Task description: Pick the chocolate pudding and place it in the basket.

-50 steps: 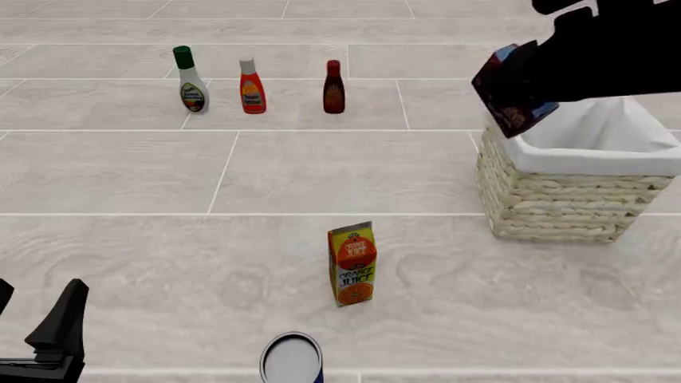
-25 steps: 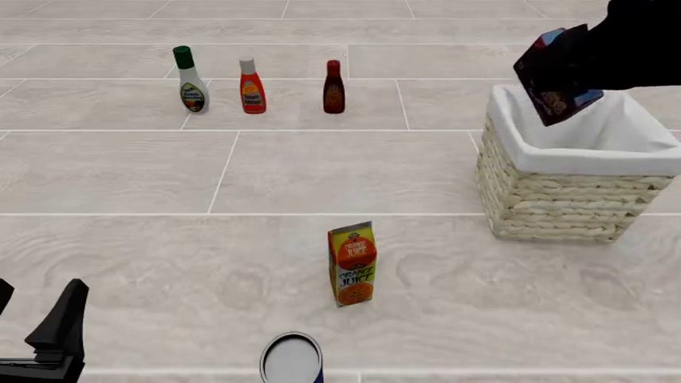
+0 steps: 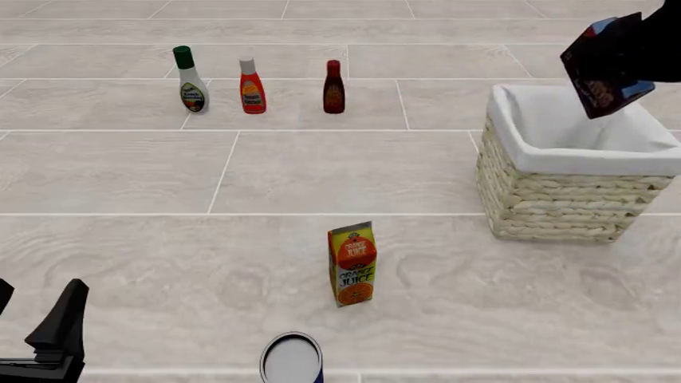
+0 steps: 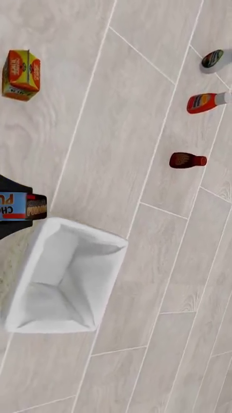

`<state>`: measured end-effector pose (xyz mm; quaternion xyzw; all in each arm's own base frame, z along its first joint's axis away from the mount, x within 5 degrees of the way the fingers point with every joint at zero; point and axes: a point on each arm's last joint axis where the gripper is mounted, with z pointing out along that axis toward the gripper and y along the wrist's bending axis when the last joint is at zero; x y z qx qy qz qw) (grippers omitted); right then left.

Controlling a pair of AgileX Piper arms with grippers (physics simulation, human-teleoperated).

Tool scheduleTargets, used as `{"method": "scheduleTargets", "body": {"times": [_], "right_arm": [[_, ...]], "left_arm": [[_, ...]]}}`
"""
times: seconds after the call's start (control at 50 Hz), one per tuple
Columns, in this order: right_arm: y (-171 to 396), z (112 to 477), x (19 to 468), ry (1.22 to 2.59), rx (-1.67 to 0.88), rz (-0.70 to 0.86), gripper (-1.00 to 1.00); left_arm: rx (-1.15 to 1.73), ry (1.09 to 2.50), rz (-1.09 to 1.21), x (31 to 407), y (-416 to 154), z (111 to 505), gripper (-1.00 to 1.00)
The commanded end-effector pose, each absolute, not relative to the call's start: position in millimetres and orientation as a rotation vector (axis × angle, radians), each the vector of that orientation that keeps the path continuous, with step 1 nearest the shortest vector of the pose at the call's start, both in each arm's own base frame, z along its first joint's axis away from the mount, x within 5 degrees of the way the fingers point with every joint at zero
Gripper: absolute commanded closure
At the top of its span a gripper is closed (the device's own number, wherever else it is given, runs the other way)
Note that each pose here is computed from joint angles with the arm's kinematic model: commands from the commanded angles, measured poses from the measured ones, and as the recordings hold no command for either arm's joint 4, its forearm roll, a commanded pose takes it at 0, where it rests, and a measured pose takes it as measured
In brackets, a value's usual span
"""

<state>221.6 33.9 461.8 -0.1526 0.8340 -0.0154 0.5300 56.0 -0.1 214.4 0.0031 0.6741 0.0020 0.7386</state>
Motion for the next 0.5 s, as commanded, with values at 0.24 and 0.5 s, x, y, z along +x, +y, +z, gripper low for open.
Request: {"method": "scheduleTargets", "body": {"times": [0.24,0.5], "right_arm": [[9.8,471.2,217.6,1.986,-0.277,-0.120,1.00],[-5.0,473.4,217.8,1.990,-0.224,-0.173,1.00]], "left_arm": [[0.006,1.479,0.006,56.1,0.0,214.5,-1.00],[0.006,1.479,0.006,56.1,0.0,214.5,-1.00]]}}
